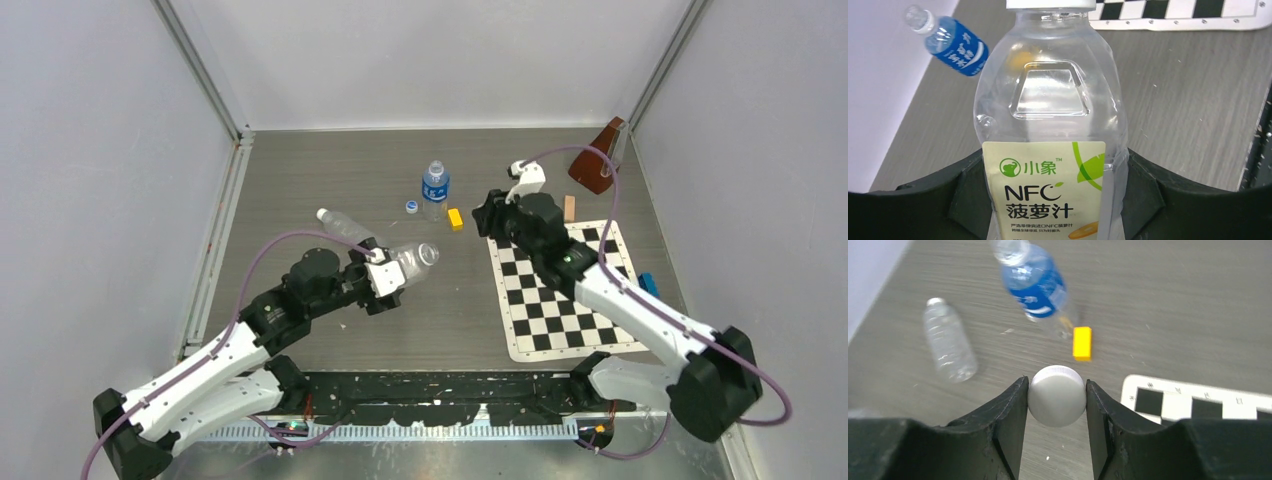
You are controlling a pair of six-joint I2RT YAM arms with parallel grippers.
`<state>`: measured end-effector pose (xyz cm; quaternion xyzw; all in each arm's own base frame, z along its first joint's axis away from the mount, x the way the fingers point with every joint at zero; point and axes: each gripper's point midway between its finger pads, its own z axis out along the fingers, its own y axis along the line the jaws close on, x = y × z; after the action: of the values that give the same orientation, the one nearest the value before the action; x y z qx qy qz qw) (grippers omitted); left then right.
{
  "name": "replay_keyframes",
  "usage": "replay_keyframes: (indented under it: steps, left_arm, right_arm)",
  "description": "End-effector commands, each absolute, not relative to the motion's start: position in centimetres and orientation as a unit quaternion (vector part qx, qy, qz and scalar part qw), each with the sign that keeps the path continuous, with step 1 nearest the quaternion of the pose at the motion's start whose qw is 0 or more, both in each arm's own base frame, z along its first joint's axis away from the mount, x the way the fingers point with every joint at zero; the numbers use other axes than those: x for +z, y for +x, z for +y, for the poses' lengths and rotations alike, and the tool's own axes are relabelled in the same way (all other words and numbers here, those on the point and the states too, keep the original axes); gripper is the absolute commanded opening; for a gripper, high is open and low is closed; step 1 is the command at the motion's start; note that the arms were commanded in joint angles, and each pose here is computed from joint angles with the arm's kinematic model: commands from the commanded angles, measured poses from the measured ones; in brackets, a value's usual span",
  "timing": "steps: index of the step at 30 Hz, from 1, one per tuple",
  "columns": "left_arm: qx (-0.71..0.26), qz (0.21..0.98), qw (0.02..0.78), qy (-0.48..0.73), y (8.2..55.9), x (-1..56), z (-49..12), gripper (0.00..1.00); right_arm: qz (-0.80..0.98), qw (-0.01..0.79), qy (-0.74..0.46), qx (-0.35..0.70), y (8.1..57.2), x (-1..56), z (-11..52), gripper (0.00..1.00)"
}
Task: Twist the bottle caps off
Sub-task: Place the bottle cap at the center of the board.
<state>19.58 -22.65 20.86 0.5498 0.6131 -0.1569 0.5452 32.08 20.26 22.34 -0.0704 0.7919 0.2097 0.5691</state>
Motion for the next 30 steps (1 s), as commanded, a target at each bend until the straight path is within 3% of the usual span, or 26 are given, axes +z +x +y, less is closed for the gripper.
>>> replay_keyframes:
  steps: [1,5,13,21,30]
  left_arm:
    - [-0.145,0.595,0.620,0.491,21.2,24.7,-22.6,0.00]
    - [-0.151,0.600,0.612,0.492,20.9,24.3,-22.6,0.00]
    - [-0.148,0.598,0.617,0.490,20.9,24.5,-22.3,0.00]
    - [-0.157,0.597,0.616,0.488,20.4,24.5,-22.2,0.00]
    - [-0.158,0.601,0.613,0.488,20.3,24.3,-22.1,0.00]
  right_arm:
    - [0.863,0.487,0.071,0.109,34.2,17.8,16.2,0.00]
    - [0.895,0.411,0.103,0.140,36.1,13.8,17.2,0.00]
    - [0.920,0.339,0.138,0.142,40.3,9.3,17.7,0.01]
    - [0.930,0.301,0.151,0.146,44.3,5.6,19.3,0.04]
    - [0.935,0.295,0.154,0.125,47.4,4.0,20.0,0.16]
